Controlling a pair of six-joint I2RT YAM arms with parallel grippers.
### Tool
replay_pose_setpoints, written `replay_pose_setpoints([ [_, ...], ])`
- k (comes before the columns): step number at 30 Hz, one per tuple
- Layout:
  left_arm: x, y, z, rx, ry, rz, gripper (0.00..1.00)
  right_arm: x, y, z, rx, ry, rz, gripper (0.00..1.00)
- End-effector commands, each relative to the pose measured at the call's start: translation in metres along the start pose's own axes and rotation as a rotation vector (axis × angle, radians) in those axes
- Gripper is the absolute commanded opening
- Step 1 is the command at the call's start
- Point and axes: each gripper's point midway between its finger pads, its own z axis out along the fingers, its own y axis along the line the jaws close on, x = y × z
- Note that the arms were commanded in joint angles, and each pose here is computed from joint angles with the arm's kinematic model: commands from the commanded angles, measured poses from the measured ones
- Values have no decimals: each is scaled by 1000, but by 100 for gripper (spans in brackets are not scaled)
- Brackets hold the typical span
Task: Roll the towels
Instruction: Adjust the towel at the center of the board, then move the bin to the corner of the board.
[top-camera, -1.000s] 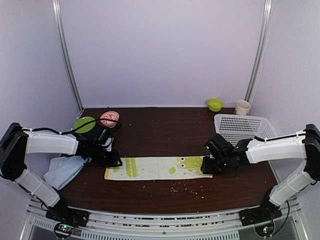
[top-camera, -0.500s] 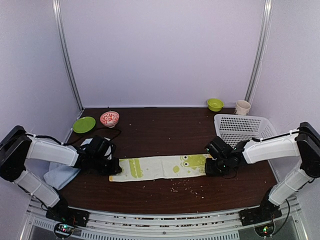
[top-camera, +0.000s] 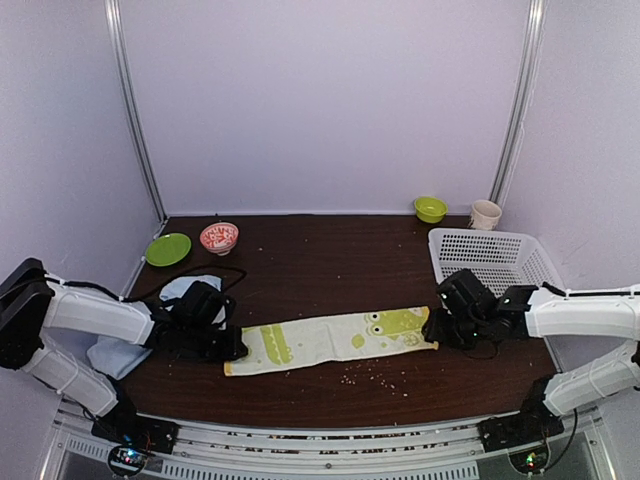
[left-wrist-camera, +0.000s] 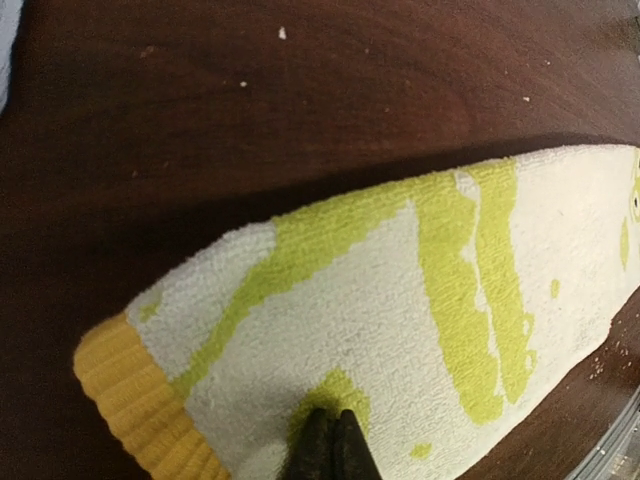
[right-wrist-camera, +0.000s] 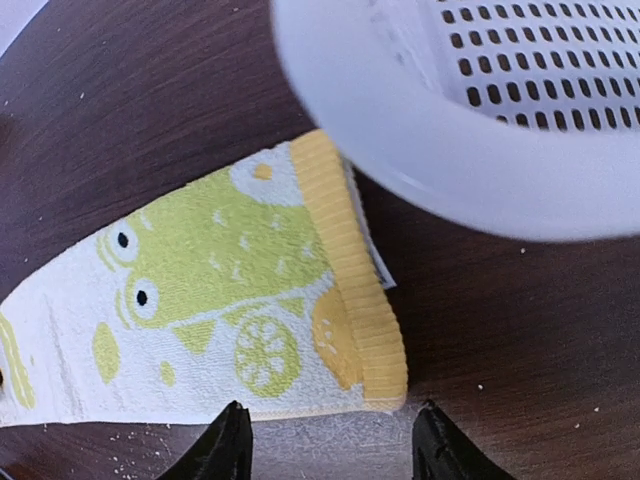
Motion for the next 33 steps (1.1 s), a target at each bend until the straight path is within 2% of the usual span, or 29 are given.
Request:
replay_pose_setpoints([
  [1,32,39,-6,-137,80,-16,0,8,-28,10,72,-15,126,54],
  [15,42,46,-14,-142,101,16,0,15,-20,31,28,-22,311,54],
  [21,43,48,-19,-143,94,25,0,15,-23,39,97,-15,268,54],
  [27,42,47,-22,-133,78,25,0,-9,-29,30,142,-53,190,55],
  [33,39,45,-24,-127,67,31,0,-26,-5,5,69,-39,57,56],
])
